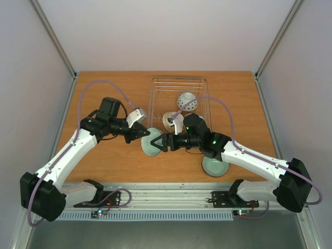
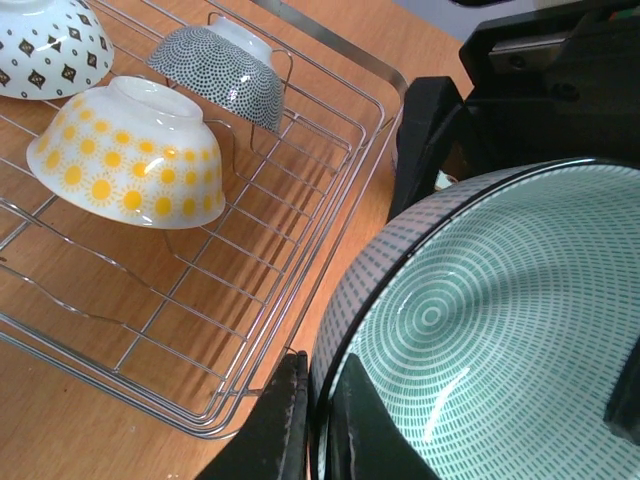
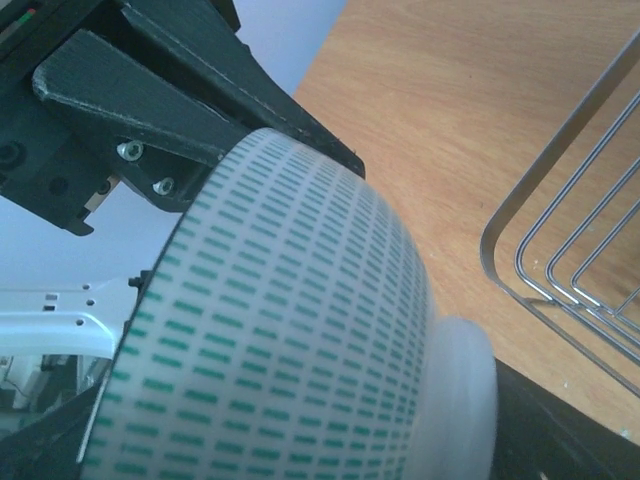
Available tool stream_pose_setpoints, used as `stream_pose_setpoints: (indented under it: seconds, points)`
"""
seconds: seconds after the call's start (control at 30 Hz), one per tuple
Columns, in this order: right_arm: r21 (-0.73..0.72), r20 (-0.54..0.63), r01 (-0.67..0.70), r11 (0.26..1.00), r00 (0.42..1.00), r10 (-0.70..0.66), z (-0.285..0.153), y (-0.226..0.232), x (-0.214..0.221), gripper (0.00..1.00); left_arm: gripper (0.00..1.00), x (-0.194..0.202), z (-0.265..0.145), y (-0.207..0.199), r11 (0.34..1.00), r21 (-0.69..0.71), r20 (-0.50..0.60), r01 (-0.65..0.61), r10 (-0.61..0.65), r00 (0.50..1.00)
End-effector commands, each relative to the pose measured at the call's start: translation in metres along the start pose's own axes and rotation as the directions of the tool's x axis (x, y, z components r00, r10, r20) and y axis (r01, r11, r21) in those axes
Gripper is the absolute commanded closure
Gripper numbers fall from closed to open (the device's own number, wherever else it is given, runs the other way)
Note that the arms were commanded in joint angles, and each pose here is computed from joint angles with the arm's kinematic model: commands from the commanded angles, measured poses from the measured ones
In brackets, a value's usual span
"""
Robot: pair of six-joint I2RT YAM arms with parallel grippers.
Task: Load the bowls into the dish rack
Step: Pick up the bowl from the center of the board.
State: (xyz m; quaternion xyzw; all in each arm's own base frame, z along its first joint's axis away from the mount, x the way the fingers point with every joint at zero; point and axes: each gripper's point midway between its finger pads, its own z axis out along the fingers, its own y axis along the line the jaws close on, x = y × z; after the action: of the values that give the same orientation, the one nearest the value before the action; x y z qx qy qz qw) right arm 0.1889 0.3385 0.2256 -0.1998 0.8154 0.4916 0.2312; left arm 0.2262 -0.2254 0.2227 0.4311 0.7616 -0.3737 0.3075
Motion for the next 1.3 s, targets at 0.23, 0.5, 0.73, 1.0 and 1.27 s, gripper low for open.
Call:
stream_pose_setpoints:
  seconds: [0.23,0.5,0.73,1.0,1.27]
  points:
    - [-0.051,0.040,-0.005,0.999,0.999,0.007,0.001,0.012,-0.003,0.78,1.00,-0.022,-0.004,0.001,0.998,-0.011,0.089,-0.054,0.054,0.995]
    - [-0.029,0.061,0.014,0.999,0.998,-0.012,-0.003,0.012,-0.007,0.99,1.00,-0.018,-0.003,0.002,0.998,-0.017,0.085,-0.052,0.054,0.995]
    - [-0.001,0.057,0.004,1.000,0.998,-0.004,0.000,0.006,-0.007,0.99,1.00,-0.016,-0.002,0.009,0.997,-0.055,0.076,-0.047,0.051,0.996]
    - [0.106,-0.012,-0.031,0.994,0.999,0.032,0.010,-0.014,0.001,0.99,0.67,-0.019,-0.010,0.027,0.984,-0.177,0.059,-0.024,0.035,0.998]
    - [0.224,-0.130,-0.009,0.975,0.991,0.039,0.017,-0.028,0.021,0.99,0.63,-0.020,-0.018,0.039,0.963,-0.270,0.048,-0.017,0.031,0.998]
